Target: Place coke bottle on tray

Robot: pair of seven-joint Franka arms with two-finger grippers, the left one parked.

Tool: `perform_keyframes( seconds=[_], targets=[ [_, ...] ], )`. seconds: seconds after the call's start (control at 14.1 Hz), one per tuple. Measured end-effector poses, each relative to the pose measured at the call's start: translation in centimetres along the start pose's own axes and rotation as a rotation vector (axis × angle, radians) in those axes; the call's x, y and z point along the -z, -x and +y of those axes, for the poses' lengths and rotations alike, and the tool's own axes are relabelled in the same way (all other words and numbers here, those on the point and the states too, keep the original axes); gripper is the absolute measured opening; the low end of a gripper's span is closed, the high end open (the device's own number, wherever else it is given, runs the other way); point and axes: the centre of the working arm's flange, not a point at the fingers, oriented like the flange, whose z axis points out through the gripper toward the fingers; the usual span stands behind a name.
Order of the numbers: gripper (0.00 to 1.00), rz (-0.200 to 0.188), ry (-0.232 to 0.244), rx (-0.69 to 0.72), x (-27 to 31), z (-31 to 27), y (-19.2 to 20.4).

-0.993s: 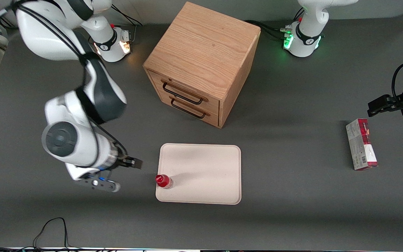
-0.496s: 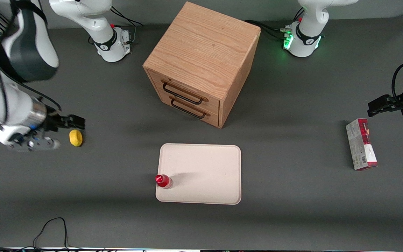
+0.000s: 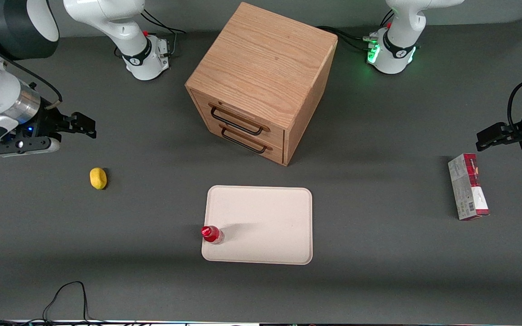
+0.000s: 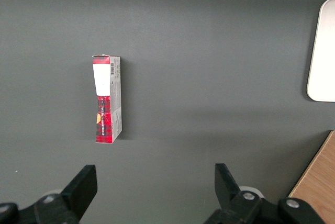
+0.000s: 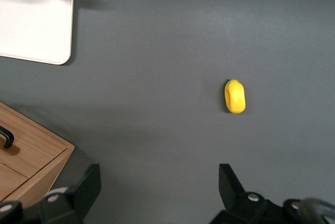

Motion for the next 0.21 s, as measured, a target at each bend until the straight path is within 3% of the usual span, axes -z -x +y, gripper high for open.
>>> perform_keyframes(
  seconds=[0.21],
  targets=[
    [1.0, 0.0, -0.001, 0.001, 0.46, 1.13, 0.08]
  ],
)
